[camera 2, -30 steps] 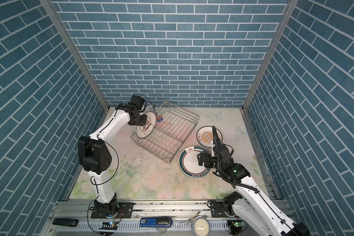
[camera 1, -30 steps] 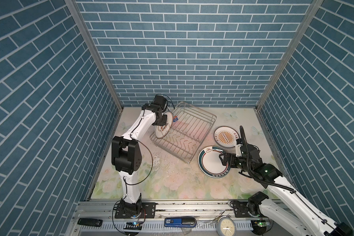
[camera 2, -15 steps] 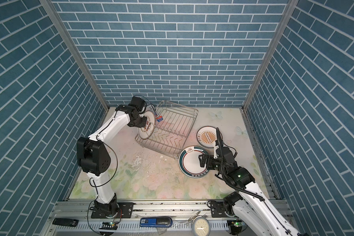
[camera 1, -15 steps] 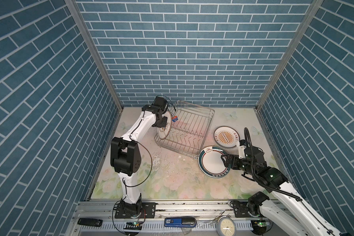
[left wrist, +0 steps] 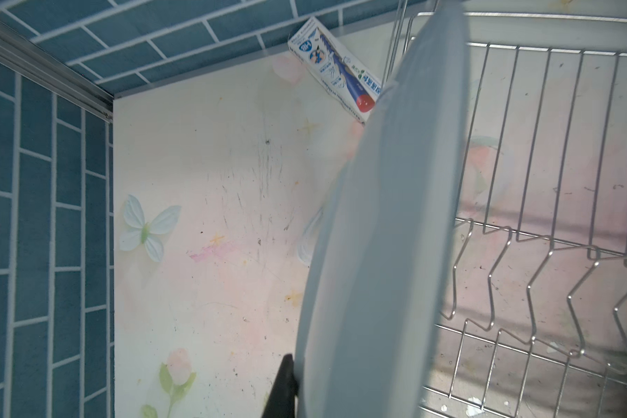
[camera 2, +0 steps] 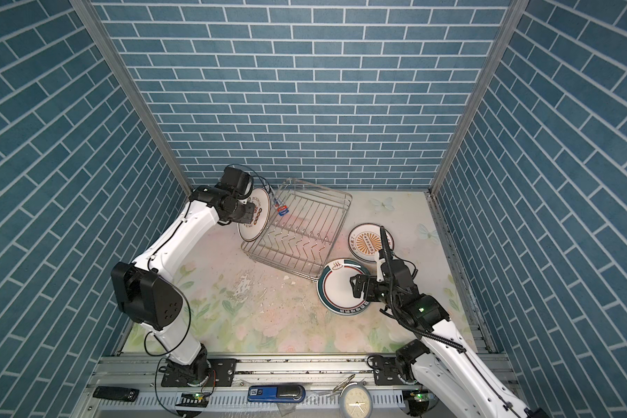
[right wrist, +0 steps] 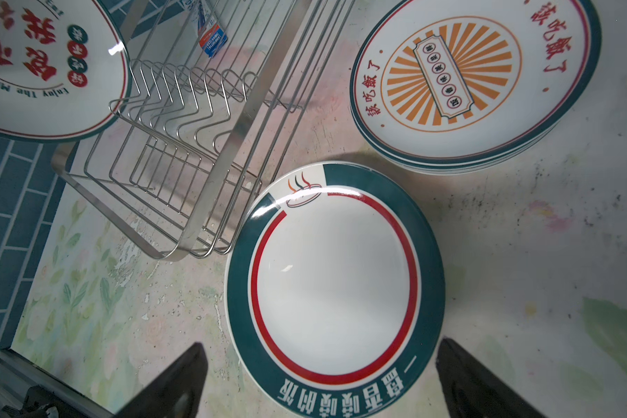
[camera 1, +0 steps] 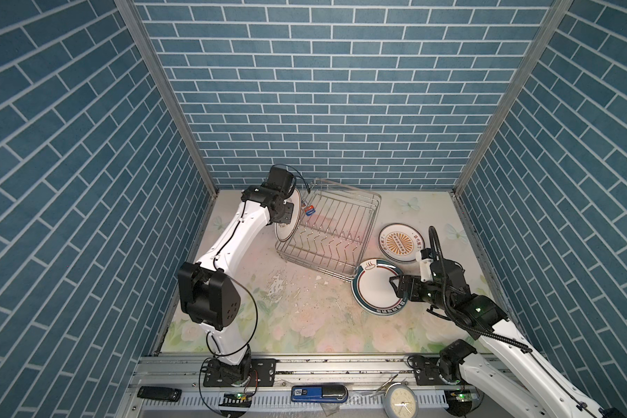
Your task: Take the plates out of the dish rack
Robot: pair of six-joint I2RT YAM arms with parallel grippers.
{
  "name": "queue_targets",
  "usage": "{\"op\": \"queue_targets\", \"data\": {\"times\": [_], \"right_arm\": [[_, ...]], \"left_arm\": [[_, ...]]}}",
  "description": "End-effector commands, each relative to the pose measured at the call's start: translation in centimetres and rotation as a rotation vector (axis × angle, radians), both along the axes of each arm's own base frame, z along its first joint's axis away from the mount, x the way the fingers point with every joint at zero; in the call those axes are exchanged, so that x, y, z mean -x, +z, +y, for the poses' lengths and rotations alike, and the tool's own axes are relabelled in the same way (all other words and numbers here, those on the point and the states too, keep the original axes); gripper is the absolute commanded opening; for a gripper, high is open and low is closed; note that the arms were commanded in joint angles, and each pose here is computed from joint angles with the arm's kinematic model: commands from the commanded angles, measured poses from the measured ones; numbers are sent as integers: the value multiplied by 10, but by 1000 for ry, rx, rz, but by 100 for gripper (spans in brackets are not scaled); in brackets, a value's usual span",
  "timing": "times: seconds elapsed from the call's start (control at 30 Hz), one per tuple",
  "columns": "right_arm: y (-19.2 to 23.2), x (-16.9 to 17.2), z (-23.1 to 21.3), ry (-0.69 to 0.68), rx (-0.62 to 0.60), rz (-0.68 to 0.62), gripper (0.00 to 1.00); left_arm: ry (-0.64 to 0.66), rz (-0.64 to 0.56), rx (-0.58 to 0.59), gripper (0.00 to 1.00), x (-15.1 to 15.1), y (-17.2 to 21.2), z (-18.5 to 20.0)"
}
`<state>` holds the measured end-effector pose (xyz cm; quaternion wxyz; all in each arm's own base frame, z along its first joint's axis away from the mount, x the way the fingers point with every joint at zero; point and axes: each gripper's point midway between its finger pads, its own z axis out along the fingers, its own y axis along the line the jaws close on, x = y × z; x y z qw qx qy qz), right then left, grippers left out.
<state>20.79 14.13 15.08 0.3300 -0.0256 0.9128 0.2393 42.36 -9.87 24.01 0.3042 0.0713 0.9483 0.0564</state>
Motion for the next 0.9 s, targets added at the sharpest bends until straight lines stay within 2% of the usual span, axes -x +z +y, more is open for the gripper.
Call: {"op": "queue_targets", "data": {"times": [0.0,0.13,0.27,0.43,0.57,0.73,0.87], "right_arm": [[22,-4,12,53,-43,-62,99],[40,-9,20,77,-90,-109,99],[55,-13,37,121,-191,-162,99],[83,-21,67,195,-422,-261,99],[97,-27,85,230,-575,-262,99],[90,-36,89,193,-619,-230,95],[82,-37,91,189,-634,-206,92]], "left_arm": [[-11,-120,156,0,17,58,-16],[-12,-192,271,0,39,86,-21],[9,-175,344,0,58,83,-24],[-15,-78,685,0,94,63,-70],[-20,11,854,0,115,45,-105],[-65,86,998,0,134,31,-147],[-94,119,1084,0,141,32,-166]]}}
